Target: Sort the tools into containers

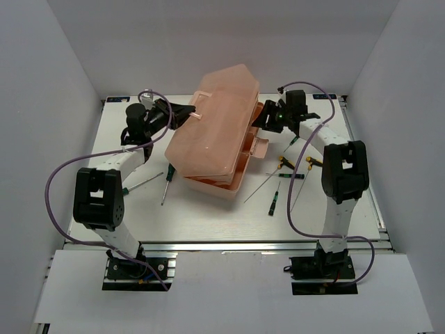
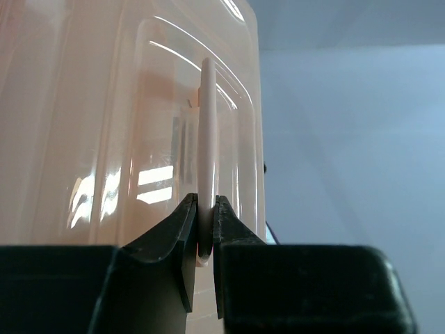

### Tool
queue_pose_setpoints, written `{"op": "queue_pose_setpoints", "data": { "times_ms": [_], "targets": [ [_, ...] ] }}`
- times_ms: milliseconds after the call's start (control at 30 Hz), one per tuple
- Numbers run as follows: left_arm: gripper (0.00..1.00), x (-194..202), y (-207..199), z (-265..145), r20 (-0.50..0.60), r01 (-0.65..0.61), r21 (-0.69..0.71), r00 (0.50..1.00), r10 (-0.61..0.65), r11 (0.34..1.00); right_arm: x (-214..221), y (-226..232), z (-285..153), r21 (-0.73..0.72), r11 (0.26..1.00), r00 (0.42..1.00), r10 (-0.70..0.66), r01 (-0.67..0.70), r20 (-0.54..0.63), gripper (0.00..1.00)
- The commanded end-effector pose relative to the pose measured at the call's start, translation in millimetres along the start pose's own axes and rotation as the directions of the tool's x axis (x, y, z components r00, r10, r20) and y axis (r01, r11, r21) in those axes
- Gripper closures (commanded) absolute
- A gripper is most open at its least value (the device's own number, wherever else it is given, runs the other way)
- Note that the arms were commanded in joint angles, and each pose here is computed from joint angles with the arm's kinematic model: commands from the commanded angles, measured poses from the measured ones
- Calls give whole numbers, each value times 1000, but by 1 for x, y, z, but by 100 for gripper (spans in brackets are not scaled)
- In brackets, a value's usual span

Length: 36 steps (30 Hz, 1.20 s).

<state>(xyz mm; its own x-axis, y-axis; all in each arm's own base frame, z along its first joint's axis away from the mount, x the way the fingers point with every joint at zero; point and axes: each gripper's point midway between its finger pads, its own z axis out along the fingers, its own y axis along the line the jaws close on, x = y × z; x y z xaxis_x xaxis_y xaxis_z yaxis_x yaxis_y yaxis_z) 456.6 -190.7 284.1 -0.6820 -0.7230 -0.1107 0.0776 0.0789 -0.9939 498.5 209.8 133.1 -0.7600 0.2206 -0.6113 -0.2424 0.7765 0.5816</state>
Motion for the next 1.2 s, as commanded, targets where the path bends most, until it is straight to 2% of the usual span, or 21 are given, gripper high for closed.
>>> {"op": "queue_pose_setpoints", "data": {
  "times_ms": [0,133,167,300,333,367,400,433,500,533,667,967,1167],
  "targets": [
    [100,-8,-64,-17,15,-39,205,999,37,978,-21,-11,9,104,995,997,4,-12,75,40],
    [100,-17,-63,-21,33,-35,202,999,29,979,-14,-25,26,142,990,998,9,-18,62,50],
    [100,-22,-61,-23,42,-35,196,999,28,980,-14,-27,29,147,989,998,5,-14,62,59],
    [100,-41,-52,-32,96,-72,135,994,60,988,-26,-41,34,208,978,994,-47,26,96,83],
    [100,-60,-43,-38,141,-61,77,989,50,995,-35,-43,32,221,975,991,-56,28,119,89],
    [100,-66,-42,-40,157,-80,45,985,72,996,-41,-50,30,230,973,990,-52,21,131,96],
    [100,-72,-36,-41,167,-141,-5,976,140,990,-43,-55,30,235,972,990,-46,13,135,98],
    [100,-80,-30,-43,191,-123,-77,972,136,989,-48,-59,29,238,971,989,-48,13,142,100],
    [100,-91,-21,-46,209,-192,-160,952,223,968,-58,-70,25,250,968,986,-50,9,160,100],
    [100,-99,-13,-48,228,-178,-226,946,229,958,-59,-73,24,254,967,985,-57,15,160,100],
    [100,-116,14,-57,250,-201,-372,918,307,906,-62,-87,18,276,961,984,-59,11,165,100],
    [100,-139,58,-58,243,-205,-522,895,375,828,-58,-96,13,283,959,987,-54,9,152,100],
    [100,-154,79,-45,239,-187,-544,900,365,818,-60,-97,8,277,961,987,-55,10,154,100]
  ]
}}
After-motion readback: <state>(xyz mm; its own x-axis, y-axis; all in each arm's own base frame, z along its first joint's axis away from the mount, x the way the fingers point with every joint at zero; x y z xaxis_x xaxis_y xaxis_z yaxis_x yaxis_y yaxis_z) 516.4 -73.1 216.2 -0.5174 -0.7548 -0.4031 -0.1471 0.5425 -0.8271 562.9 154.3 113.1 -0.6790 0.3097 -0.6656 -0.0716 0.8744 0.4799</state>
